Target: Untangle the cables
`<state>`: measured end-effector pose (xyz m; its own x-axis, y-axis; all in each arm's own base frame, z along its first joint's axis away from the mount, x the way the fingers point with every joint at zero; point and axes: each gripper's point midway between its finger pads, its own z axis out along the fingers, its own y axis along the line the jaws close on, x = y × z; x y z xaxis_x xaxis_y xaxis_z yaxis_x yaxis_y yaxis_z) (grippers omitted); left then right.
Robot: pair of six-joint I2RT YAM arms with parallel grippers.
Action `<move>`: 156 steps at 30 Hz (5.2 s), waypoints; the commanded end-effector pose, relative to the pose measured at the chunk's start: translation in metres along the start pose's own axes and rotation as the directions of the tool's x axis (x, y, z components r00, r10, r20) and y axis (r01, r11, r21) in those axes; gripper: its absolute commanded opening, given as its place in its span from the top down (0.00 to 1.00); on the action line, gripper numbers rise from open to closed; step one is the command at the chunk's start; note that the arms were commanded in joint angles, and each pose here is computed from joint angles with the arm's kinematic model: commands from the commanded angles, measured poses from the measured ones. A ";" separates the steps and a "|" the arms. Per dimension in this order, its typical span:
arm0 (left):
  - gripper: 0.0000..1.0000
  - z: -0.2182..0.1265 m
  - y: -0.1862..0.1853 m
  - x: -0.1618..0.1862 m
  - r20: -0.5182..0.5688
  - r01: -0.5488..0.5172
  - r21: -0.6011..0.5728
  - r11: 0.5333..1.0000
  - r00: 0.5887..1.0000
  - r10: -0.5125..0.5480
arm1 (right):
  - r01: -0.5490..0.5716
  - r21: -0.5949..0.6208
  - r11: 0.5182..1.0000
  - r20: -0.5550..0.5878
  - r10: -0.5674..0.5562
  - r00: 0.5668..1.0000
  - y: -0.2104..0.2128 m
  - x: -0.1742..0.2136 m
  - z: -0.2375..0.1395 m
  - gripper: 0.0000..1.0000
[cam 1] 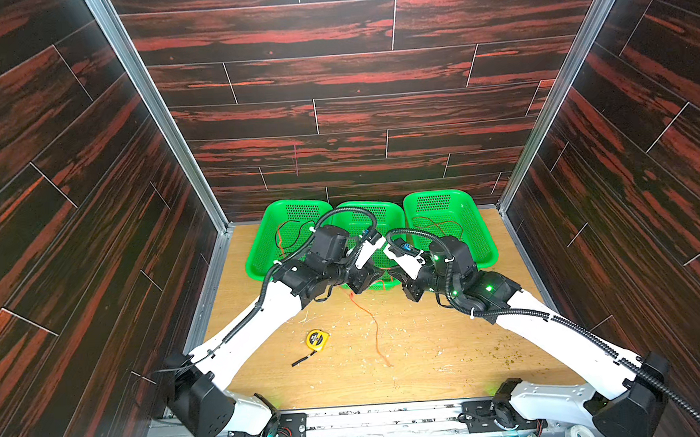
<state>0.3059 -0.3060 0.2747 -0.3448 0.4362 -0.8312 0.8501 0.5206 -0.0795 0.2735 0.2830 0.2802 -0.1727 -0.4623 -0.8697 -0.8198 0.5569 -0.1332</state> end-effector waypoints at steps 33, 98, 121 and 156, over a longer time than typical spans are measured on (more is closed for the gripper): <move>1.00 -0.037 -0.012 -0.072 0.310 0.104 0.072 0.992 0.943 -0.121 | -0.057 -0.303 0.951 0.569 0.228 0.790 0.056 -0.030 -0.010 0.45; 1.00 -0.084 -0.109 -0.074 0.374 -0.070 0.375 0.924 0.924 -0.081 | -0.840 0.023 0.543 0.227 0.815 0.533 -0.082 0.094 0.075 1.00; 0.35 -0.083 -0.091 -0.053 0.306 -0.138 0.097 0.986 0.946 0.102 | -0.683 -0.201 0.702 0.314 0.707 0.634 -0.077 0.030 0.048 1.00; 0.29 -0.042 -0.007 0.021 0.296 -0.237 -0.182 0.954 0.912 0.283 | -0.234 -0.604 0.762 0.360 0.523 0.773 0.003 -0.043 -0.028 1.00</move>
<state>0.2744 -0.2623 0.2787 -0.0691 0.3023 -0.9507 0.8040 0.5810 0.1263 0.2750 0.2851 0.3051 -0.4185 0.1821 -0.8898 -0.8792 0.1646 0.4472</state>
